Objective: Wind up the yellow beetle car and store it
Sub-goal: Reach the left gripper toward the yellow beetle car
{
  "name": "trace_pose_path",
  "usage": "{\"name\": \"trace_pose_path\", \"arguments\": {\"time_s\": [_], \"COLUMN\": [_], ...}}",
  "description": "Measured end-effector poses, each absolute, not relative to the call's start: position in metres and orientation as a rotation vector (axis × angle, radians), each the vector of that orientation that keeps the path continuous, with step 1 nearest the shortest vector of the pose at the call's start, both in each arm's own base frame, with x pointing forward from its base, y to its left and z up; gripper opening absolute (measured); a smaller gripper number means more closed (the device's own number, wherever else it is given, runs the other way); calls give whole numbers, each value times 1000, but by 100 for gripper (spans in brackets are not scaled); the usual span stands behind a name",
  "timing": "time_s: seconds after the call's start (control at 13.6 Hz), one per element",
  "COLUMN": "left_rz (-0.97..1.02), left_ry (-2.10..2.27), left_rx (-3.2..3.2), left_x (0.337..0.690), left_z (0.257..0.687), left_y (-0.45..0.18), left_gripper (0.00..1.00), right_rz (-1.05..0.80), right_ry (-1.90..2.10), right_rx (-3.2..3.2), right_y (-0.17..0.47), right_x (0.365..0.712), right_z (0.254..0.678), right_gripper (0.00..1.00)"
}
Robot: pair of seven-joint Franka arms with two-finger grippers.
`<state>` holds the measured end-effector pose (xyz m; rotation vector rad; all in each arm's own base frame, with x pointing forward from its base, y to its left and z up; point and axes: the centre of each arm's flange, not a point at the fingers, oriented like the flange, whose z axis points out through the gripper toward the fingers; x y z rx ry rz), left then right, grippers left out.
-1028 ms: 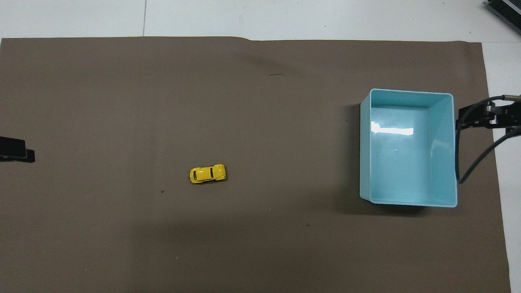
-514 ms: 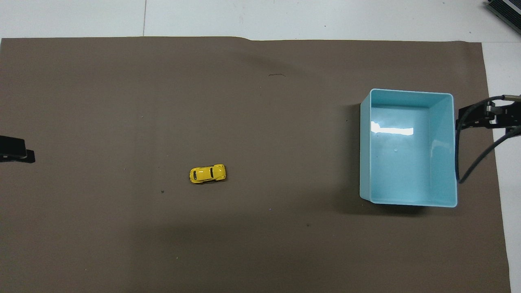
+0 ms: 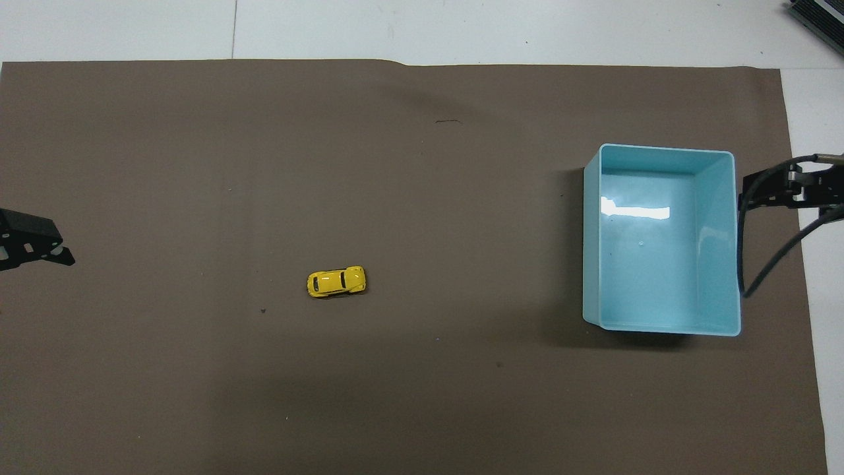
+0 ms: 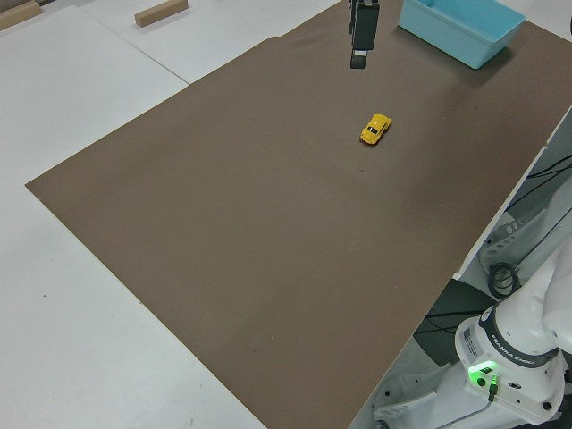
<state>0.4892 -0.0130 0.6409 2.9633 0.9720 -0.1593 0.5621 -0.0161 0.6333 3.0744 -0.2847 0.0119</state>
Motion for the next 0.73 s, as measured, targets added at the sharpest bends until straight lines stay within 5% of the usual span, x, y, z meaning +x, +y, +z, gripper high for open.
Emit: {"name": "trace_pose_path", "arguments": {"time_s": [0.73], "left_rz": [-207], "left_ry": [1871], "left_rx": [2507], "left_x": [498], "left_z": [568], "left_y": [-67], "left_gripper": [100], "right_rz": [12], "right_ry": [-285], "right_rx": [3074], "right_y": [-16], "right_x": [562], "right_z": [633], "right_gripper": [100]}}
